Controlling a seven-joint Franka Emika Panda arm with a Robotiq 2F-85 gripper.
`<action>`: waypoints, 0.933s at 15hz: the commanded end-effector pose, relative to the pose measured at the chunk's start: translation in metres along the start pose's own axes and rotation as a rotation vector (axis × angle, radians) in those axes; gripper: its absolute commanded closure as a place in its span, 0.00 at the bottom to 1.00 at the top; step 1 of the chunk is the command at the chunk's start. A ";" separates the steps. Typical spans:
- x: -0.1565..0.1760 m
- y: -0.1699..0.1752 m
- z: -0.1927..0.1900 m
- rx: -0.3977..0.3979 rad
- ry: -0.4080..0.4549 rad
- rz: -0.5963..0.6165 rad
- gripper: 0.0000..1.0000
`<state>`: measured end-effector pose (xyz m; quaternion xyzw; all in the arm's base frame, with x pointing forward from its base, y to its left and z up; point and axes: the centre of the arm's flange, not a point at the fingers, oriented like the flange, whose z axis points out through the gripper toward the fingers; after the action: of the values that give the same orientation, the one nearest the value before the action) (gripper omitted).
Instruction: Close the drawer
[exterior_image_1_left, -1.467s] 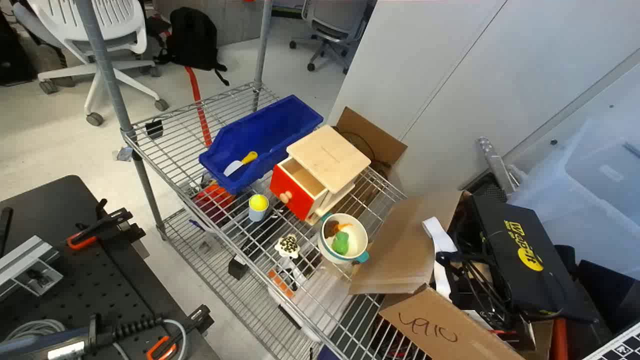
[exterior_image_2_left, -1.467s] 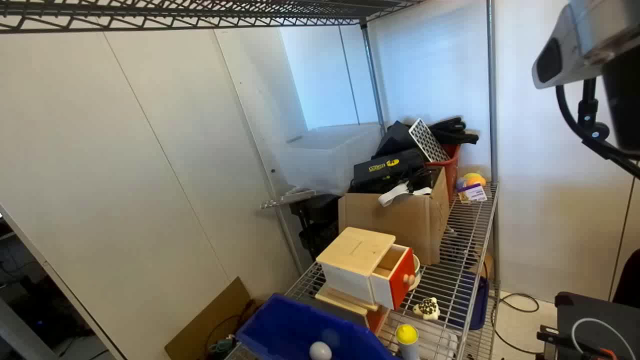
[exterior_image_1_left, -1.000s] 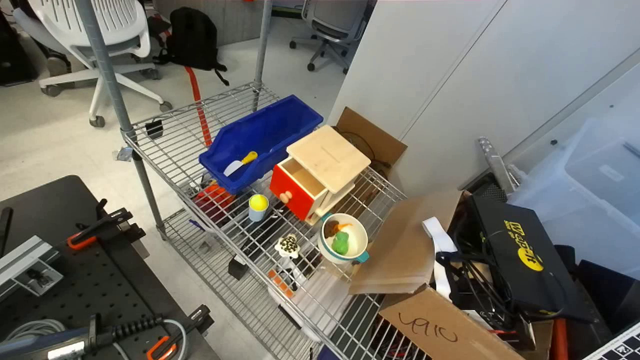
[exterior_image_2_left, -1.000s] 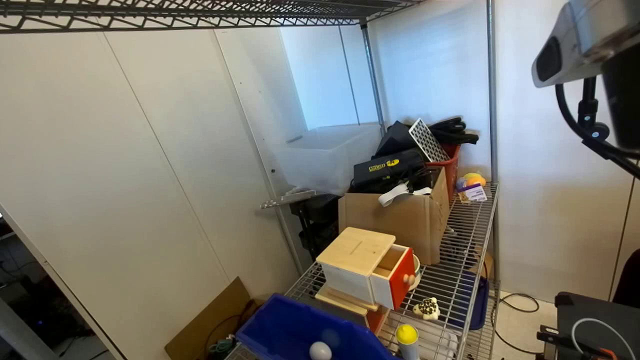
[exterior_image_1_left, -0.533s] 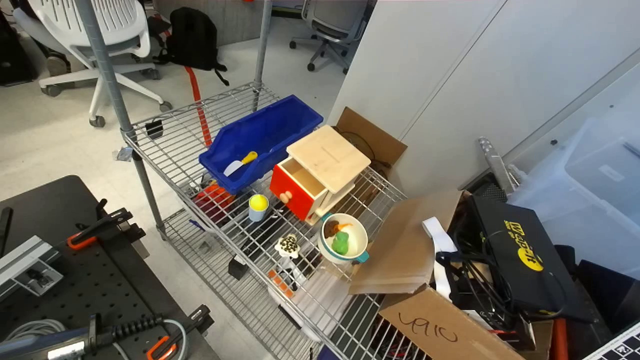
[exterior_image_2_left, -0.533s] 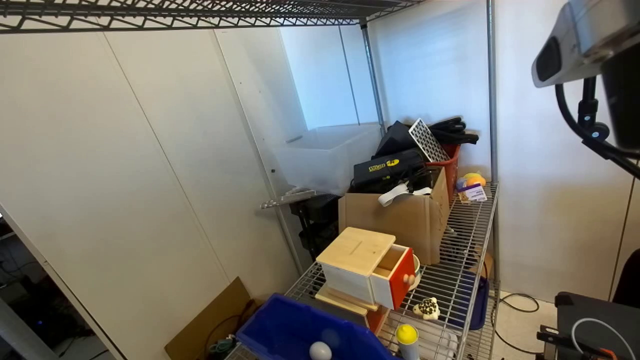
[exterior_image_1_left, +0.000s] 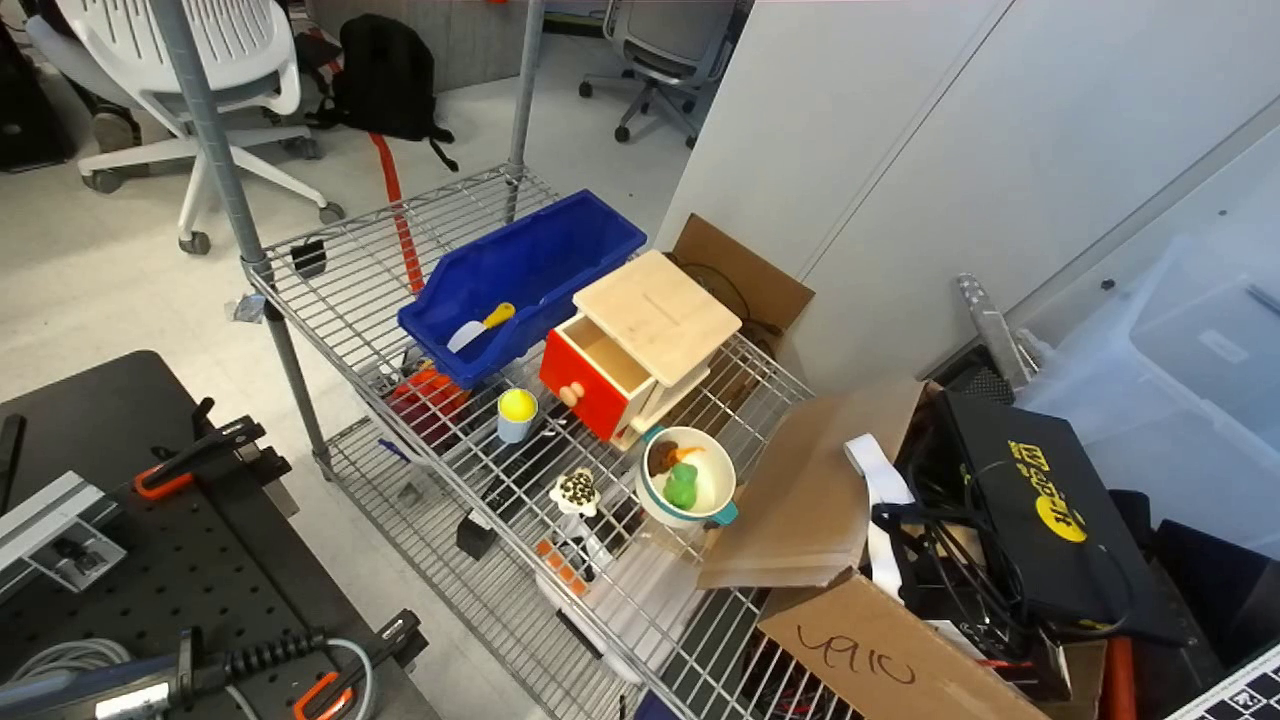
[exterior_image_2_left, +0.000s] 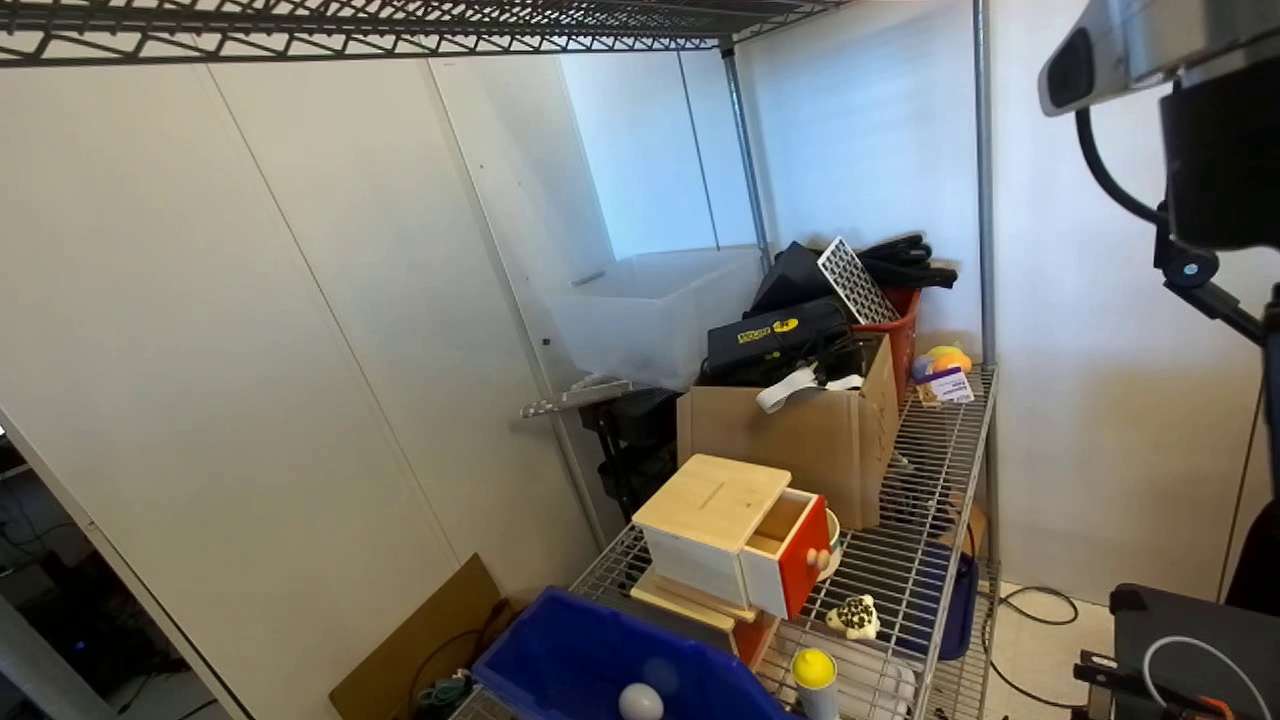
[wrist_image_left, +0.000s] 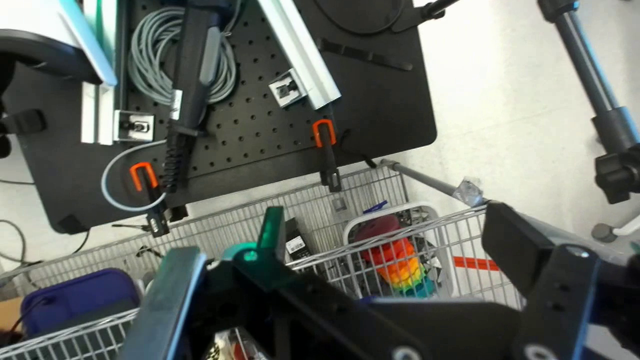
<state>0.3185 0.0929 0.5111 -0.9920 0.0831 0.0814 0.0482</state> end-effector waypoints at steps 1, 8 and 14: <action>-0.002 0.019 -0.013 -0.074 0.057 -0.086 0.00; -0.007 0.048 -0.024 -0.023 0.113 -0.378 0.00; 0.002 0.066 -0.038 0.015 0.381 -0.185 0.00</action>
<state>0.3208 0.0369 0.5427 -0.9957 -0.0445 -0.0610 0.0538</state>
